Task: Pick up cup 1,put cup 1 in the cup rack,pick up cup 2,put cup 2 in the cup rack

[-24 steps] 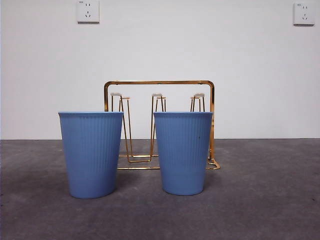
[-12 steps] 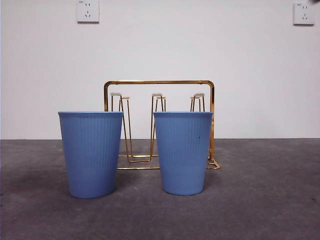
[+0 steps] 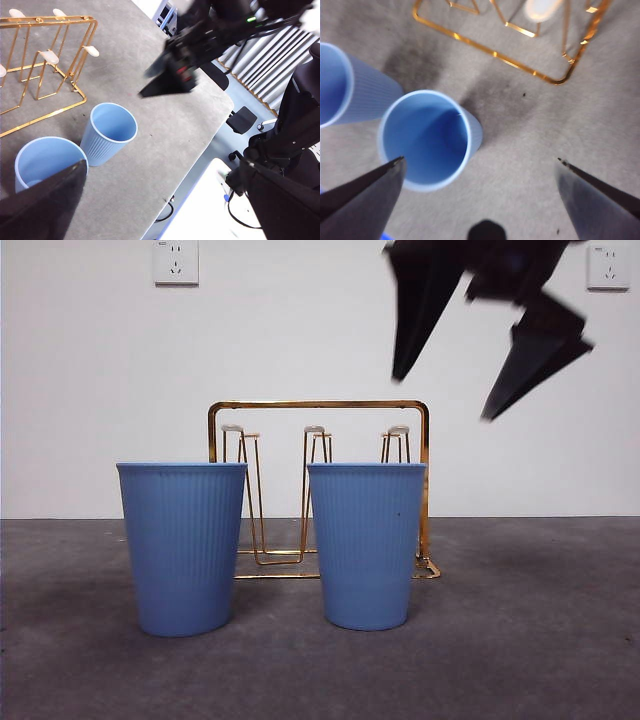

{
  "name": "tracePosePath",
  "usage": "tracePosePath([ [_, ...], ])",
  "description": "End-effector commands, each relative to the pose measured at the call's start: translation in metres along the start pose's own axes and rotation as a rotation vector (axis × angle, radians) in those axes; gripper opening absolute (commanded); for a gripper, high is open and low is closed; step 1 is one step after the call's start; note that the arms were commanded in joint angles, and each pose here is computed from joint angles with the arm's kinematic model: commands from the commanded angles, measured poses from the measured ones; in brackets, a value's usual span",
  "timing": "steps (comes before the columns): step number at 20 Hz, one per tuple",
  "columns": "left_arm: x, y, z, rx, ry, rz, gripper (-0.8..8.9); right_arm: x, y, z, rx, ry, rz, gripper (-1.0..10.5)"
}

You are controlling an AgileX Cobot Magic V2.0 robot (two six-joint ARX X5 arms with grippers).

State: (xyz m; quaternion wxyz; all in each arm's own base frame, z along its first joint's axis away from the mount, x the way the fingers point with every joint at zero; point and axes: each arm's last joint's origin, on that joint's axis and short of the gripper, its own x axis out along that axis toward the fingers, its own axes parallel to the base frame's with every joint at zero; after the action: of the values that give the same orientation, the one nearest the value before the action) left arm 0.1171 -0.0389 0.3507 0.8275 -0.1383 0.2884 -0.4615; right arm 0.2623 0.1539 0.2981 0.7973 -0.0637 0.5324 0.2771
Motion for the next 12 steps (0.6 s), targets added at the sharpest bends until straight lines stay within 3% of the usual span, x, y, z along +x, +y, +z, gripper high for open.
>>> tracePosePath([
  [1, 0.000, -0.001, 0.001, 0.003, -0.005, -0.009, 6.47, 0.020, 0.002, 0.006, 0.011, 0.025, -0.031, 5.0],
  [4, 0.001, 0.001, 0.001, -0.001, -0.002, -0.008, 6.47, 0.044, 0.002, 0.011, 0.028, 0.057, -0.040, 4.1],
  [9, 0.004, 0.001, 0.002, -0.005, 0.012, -0.019, 6.47, 0.074, -0.002, 0.011, 0.038, 0.136, -0.046, 3.8],
  [12, 0.008, 0.003, 0.002, -0.019, 0.030, -0.029, 6.47, 0.082, 0.001, 0.010, 0.028, 0.156, -0.042, 1.5],
])
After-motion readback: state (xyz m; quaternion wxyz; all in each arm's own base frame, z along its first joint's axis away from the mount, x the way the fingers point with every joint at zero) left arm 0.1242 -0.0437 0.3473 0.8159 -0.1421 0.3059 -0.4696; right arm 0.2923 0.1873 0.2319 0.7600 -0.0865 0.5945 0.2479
